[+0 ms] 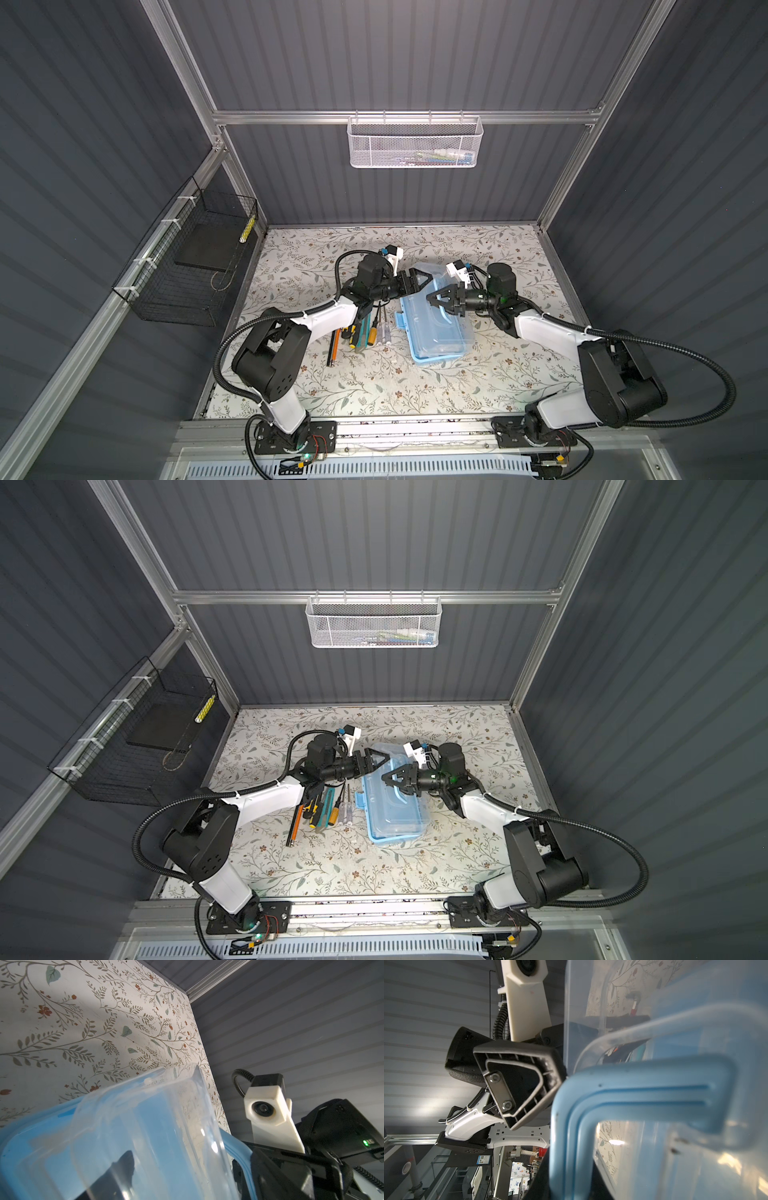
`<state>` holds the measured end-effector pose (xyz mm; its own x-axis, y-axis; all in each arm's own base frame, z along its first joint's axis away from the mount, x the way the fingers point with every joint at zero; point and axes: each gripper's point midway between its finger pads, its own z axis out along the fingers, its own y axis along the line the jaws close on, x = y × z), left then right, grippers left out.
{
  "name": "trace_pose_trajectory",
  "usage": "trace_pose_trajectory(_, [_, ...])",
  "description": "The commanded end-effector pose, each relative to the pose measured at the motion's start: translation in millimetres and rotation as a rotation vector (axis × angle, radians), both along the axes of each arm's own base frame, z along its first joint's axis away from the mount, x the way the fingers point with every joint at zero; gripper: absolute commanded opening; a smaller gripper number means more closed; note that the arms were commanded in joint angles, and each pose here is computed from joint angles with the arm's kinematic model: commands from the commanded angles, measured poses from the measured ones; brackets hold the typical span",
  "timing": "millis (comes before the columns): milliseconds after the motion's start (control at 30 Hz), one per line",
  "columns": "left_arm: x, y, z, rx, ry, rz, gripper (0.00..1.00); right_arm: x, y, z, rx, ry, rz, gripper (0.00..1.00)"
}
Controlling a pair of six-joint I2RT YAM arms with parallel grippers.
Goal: Pack the tool kit
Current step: 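Lift the clear lid open with the left gripper while the right gripper holds the handle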
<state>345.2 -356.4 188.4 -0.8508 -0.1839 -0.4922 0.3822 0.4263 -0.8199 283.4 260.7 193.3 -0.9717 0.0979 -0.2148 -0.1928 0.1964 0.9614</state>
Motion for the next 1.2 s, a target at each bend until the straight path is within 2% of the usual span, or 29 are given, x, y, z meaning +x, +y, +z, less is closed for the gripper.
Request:
trace_pose_trajectory(0, [-3,-14,25,-0.065,-0.06,-0.057,0.88,-5,1,9,0.006,-0.067,0.042,0.0])
trace_pose_trajectory(133, [-3,-14,21,-0.065,-0.06,-0.056,0.88,-4,0,8,-0.012,-0.066,0.04,0.02])
trace_pose_trajectory(267, [-4,-15,17,-0.069,-0.057,-0.061,0.88,-1,0,6,-0.029,-0.066,0.039,0.11])
trace_pose_trajectory(300, [-3,-15,16,-0.073,-0.055,-0.059,0.88,-1,0,6,-0.03,-0.064,0.039,0.15])
trace_pose_trajectory(333, [-3,-14,16,-0.074,-0.054,-0.056,0.88,0,-1,5,-0.032,-0.062,0.038,0.24])
trace_pose_trajectory(433, [-2,-14,15,-0.076,-0.058,-0.05,0.88,-1,-2,5,-0.041,-0.06,0.036,0.37])
trace_pose_trajectory(733, [0,-18,20,-0.096,-0.06,-0.055,0.87,2,-15,9,-0.124,-0.069,-0.013,0.64])
trace_pose_trajectory(967, [1,-18,32,-0.093,-0.081,-0.054,0.87,5,-37,8,-0.291,-0.099,-0.091,0.71])
trace_pose_trajectory(1167, [2,-24,40,-0.099,-0.088,-0.065,0.87,6,-55,23,-0.331,-0.136,-0.177,0.74])
